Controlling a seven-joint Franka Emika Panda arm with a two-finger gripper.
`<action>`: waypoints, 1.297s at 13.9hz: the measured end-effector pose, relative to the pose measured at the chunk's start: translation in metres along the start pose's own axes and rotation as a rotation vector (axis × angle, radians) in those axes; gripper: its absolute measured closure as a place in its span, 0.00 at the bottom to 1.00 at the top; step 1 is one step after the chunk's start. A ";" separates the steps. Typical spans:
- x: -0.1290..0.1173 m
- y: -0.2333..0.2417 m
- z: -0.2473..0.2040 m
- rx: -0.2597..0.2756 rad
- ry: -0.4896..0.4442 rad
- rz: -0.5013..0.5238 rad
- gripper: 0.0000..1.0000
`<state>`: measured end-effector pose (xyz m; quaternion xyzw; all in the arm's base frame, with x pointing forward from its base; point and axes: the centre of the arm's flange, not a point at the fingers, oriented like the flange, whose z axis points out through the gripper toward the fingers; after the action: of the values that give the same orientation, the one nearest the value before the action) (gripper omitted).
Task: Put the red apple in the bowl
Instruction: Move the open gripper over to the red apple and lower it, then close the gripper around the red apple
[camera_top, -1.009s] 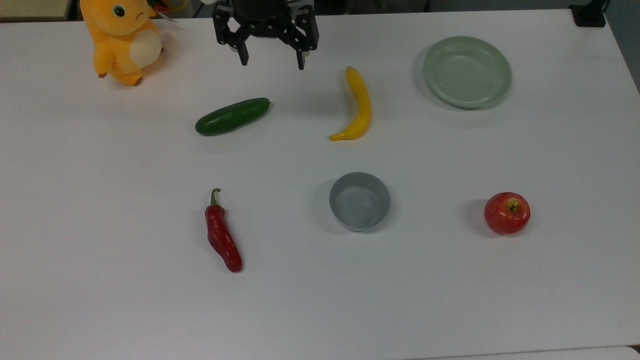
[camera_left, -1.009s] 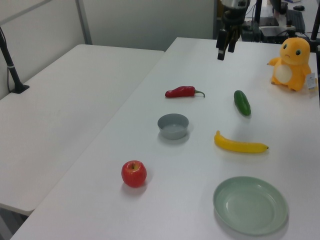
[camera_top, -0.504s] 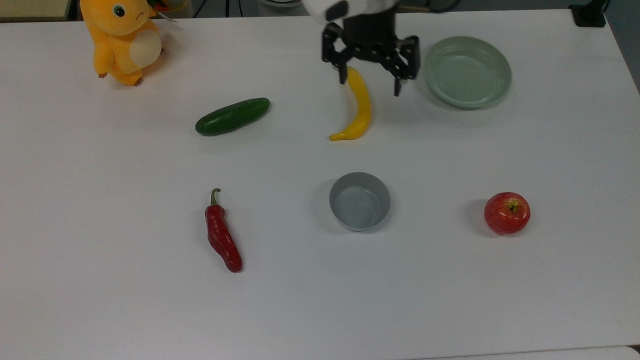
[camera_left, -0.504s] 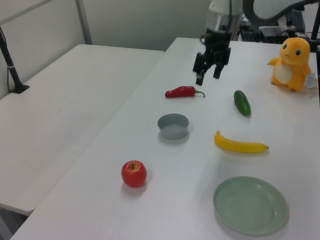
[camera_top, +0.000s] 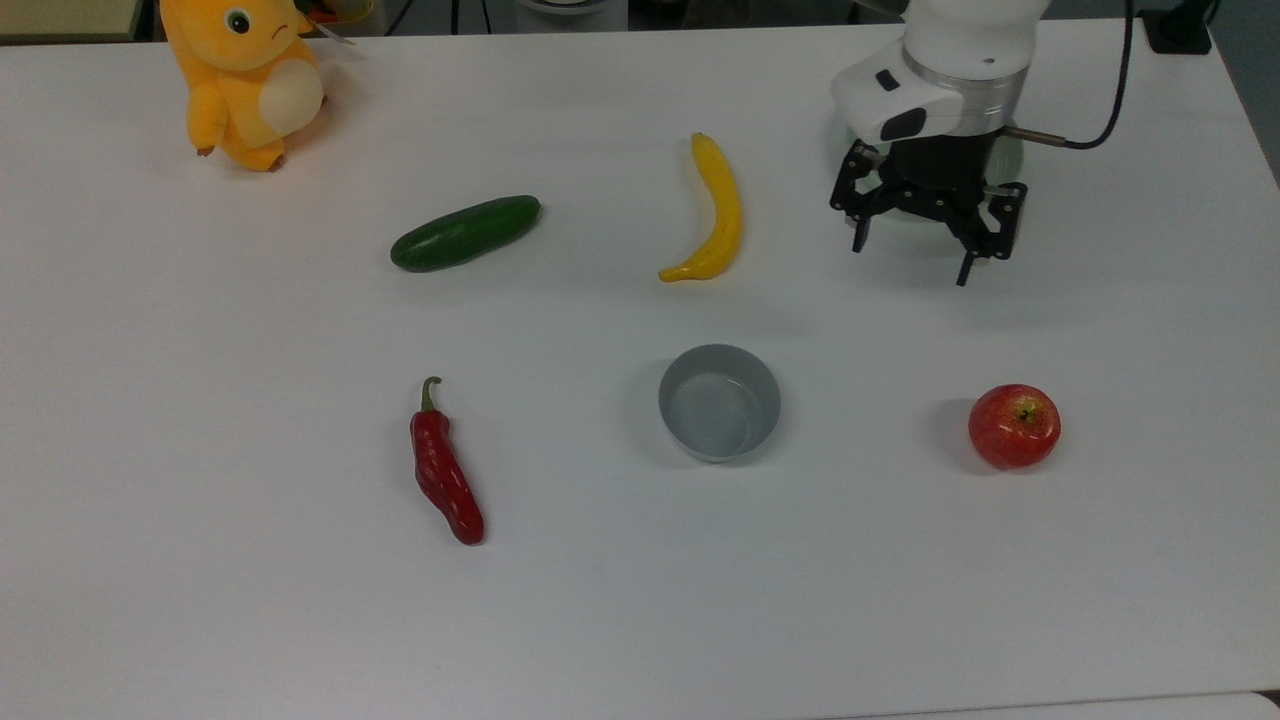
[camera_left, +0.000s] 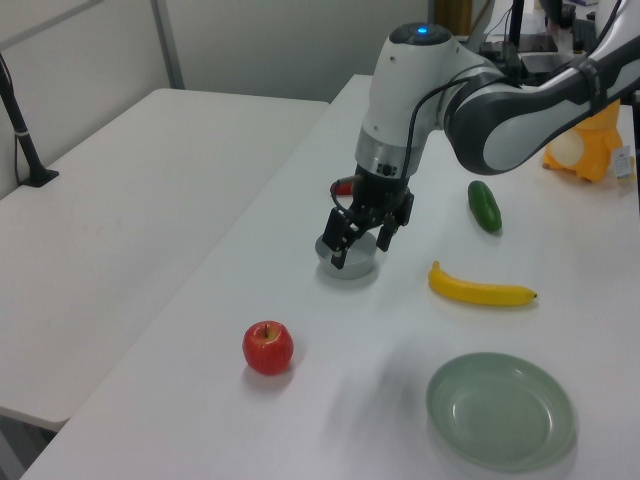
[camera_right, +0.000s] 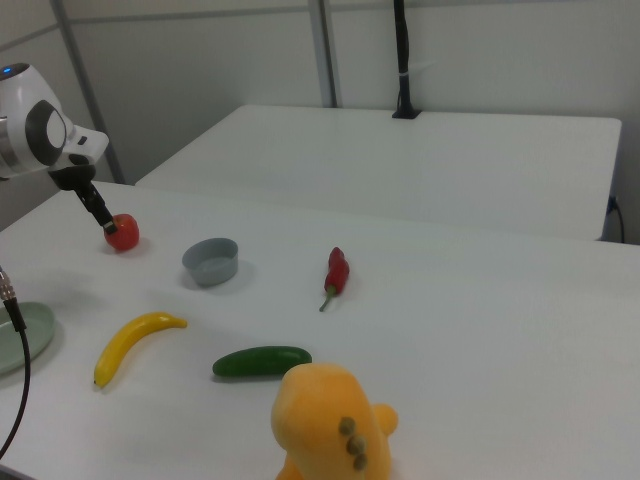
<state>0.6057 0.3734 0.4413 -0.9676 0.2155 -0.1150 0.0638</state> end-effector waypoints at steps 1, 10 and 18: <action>-0.001 -0.007 0.001 0.007 0.004 0.002 0.00; 0.005 -0.062 0.059 0.063 0.208 -0.035 0.00; -0.017 -0.087 0.088 0.124 0.235 -0.072 0.00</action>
<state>0.6481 0.4657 0.3678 -0.9488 0.1789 -0.2428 0.0938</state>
